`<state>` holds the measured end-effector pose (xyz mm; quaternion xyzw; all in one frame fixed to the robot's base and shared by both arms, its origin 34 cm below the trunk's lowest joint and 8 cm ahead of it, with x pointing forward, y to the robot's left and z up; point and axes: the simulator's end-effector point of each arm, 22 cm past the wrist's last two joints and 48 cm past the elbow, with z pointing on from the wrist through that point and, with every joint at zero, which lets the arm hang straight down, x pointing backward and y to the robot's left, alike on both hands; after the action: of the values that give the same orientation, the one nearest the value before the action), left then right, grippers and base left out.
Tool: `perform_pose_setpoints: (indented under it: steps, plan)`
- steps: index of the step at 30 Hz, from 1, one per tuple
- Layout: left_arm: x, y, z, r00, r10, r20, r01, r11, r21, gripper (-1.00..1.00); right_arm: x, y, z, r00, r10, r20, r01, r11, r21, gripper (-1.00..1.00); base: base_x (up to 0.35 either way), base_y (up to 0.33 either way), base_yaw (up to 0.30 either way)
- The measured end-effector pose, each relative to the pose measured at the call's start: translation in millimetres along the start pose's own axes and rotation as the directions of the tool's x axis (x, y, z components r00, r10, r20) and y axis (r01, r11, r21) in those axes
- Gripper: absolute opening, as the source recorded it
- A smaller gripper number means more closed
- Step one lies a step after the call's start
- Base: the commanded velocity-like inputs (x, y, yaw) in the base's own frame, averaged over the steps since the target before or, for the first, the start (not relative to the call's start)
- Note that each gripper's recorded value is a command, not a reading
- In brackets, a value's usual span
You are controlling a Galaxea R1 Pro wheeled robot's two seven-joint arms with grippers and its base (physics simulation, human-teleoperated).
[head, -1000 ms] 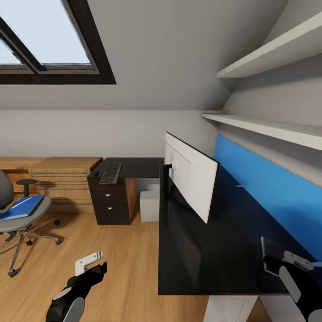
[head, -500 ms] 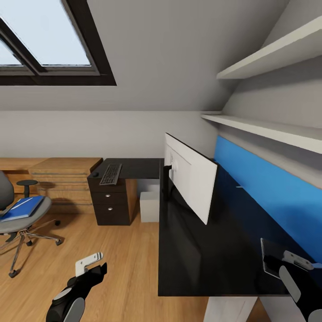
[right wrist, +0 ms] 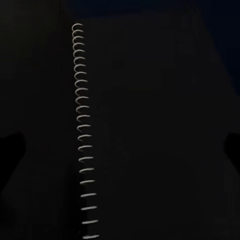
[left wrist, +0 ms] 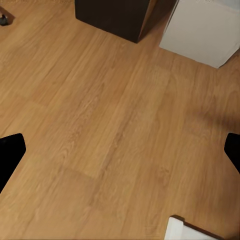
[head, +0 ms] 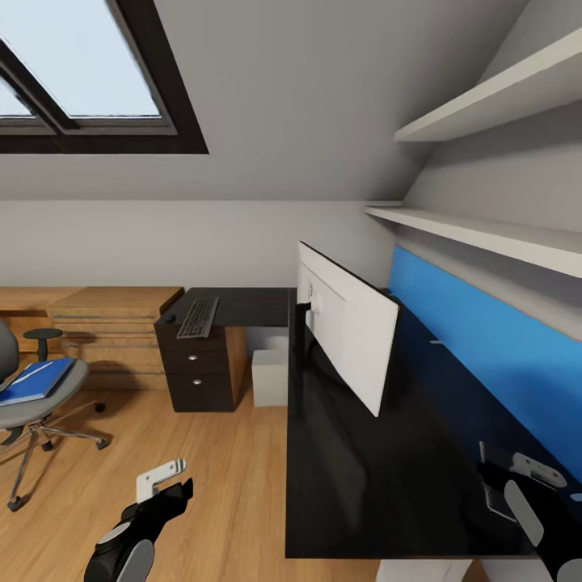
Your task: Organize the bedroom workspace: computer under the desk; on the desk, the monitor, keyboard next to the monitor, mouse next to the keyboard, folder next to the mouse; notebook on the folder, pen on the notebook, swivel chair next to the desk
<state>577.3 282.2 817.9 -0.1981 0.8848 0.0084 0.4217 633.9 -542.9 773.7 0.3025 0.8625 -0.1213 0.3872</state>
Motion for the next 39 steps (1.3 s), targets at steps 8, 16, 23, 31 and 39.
perform_pose_setpoints:
  steps: [8, 16, 23, 31, 39]
  plan:
    - [0.5, -0.9, 0.2, 1.0, -0.001, -0.001, 0.001, 1.0, 0.002, 1.0, 0.1, 0.1, 0.1, 1.0, -0.001, 0.0, 0.001, 1.0, 0.0, 1.0, 0.044, 0.0, 0.0]
    - [0.9, -1.0, 0.1, 1.0, -0.002, -0.001, 0.002, 1.0, 0.002, 1.0, -0.4, 0.0, -0.1, 1.0, 0.0, 0.001, 0.0, 1.0, 0.0, 1.0, 0.105, -0.093, 0.0]
    - [7.2, 0.9, 2.7, 1.0, 0.002, -0.016, -0.002, 1.0, -0.004, 1.0, -0.2, 0.0, 0.2, 1.0, 0.001, 0.001, -0.001, 1.0, 0.0, 1.0, 0.036, -0.034, 0.0]
    - [8.3, 1.2, 3.2, 1.0, 0.003, -0.018, -0.003, 1.0, -0.005, 1.0, -0.5, 0.2, 0.2, 1.0, 0.001, 0.002, -0.001, 1.0, -0.001, 1.0, 0.005, -0.004, 0.0]
    - [8.4, 1.2, 3.2, 1.0, 0.003, -0.018, -0.003, 1.0, -0.005, 1.0, -0.3, 0.5, 0.2, 1.0, 0.0, 0.001, 0.0, 1.0, -0.001, 1.0, 0.001, -0.098, 0.0]
